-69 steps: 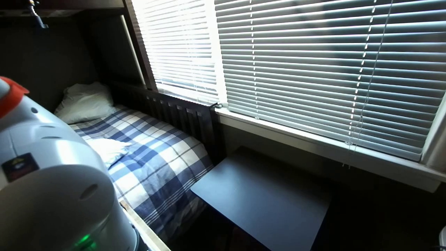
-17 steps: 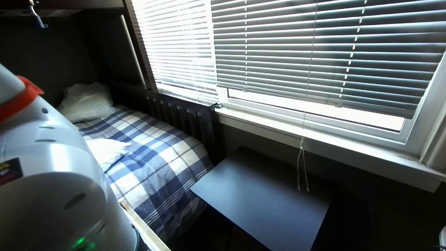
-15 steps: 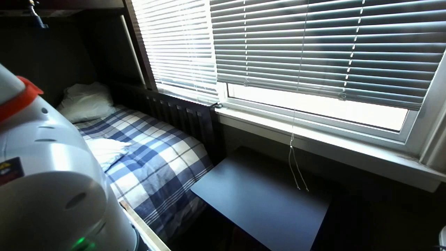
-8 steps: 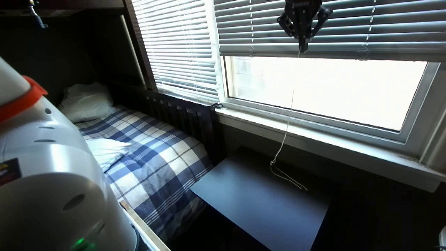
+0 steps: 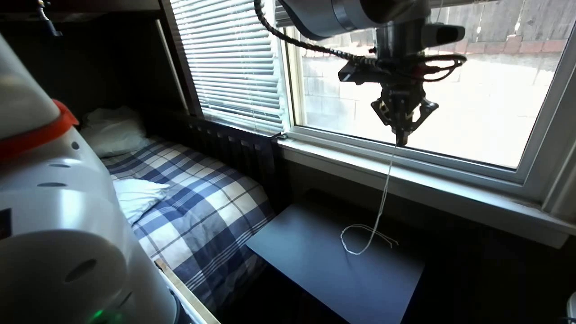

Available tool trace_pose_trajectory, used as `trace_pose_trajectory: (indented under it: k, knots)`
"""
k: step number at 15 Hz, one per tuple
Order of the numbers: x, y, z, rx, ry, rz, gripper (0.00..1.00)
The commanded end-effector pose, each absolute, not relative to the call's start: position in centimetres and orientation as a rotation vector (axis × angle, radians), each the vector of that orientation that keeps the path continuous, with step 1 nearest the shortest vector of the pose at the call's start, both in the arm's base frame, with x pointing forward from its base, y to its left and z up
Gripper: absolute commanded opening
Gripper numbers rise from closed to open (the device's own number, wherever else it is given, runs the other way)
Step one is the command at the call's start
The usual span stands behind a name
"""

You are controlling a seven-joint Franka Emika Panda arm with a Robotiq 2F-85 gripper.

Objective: Open the blinds on the right window.

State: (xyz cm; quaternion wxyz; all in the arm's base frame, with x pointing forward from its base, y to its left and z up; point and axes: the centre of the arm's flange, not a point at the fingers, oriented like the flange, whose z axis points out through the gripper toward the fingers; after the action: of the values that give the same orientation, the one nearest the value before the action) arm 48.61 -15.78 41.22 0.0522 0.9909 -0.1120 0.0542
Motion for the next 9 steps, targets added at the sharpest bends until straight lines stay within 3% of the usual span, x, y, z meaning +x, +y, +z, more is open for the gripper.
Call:
trace_pose_trajectory:
  k: [1,9]
  knots:
    - [48.6,-17.6,32.3,2.982,-0.425,0.038,0.01]
    - [47.6,-21.9,19.7,2.927,-0.534,-0.148,0.01]
